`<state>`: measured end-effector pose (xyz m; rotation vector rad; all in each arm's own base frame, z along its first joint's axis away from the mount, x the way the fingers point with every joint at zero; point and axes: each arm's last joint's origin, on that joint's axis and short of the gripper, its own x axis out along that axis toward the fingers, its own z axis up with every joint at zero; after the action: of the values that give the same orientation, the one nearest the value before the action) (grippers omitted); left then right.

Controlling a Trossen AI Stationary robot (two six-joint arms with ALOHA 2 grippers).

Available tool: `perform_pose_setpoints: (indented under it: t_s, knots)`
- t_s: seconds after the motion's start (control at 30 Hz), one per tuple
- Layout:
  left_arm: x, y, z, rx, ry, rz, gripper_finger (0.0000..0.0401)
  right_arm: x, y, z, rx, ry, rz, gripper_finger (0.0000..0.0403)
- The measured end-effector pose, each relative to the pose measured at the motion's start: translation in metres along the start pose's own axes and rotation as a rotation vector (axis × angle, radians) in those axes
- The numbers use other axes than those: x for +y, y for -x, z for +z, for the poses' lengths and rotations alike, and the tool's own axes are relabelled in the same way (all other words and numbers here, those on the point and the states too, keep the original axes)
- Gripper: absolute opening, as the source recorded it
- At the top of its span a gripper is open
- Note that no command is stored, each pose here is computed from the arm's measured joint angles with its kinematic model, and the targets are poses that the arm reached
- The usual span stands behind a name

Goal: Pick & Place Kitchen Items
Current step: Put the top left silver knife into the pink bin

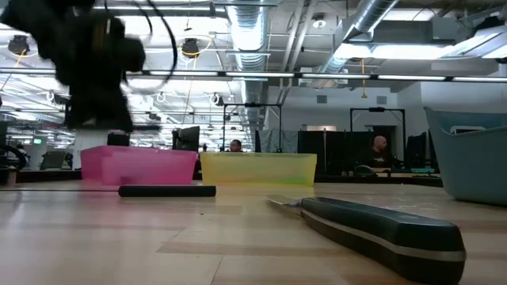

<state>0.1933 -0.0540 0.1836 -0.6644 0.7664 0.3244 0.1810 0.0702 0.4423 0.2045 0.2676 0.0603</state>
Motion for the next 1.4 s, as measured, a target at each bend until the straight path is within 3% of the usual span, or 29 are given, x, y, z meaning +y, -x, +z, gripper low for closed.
perform_pose_setpoints:
  t_s: [0.27, 0.53, 0.67, 0.87, 0.97, 1.07, 1.23, 1.4]
  knots:
    - [-0.016, 0.086, 0.038, -0.389, 0.179, -0.542, 0.0027, 0.000, 0.000, 0.000, 0.000, 0.000, 0.000, 0.0202]
    - [-0.014, 0.160, 0.057, -0.775, 0.122, -0.983, 0.0027, 0.000, 0.000, 0.000, 0.000, 0.000, 0.000, 0.0202]
    - [-0.012, 0.174, 0.058, -0.865, 0.077, -1.064, 0.0027, 0.000, 0.000, 0.000, 0.000, 0.000, 0.000, 0.0202]
    - [-0.013, 0.172, 0.058, -0.864, 0.063, -1.049, 0.0028, 0.000, 0.000, 0.000, 0.000, 0.000, 0.000, 0.0202]
    - [-0.014, 0.168, 0.060, -0.910, 0.043, -0.973, 0.0028, 0.000, 0.000, 0.000, 0.000, 0.000, 0.000, 0.0202]
    - [-0.013, 0.161, 0.064, -1.019, 0.069, -0.765, 0.0028, 0.000, 0.000, 0.000, 0.000, 0.000, -0.001, 0.0202]
    - [-0.005, 0.146, 0.071, -1.189, 0.087, -0.193, 0.0028, 0.000, 0.000, 0.000, -0.001, 0.000, 0.000, 0.0202]
    - [0.007, 0.128, 0.080, -1.207, 0.058, 0.382, 0.0028, 0.000, 0.000, 0.000, -0.001, 0.000, 0.000, 0.0202]
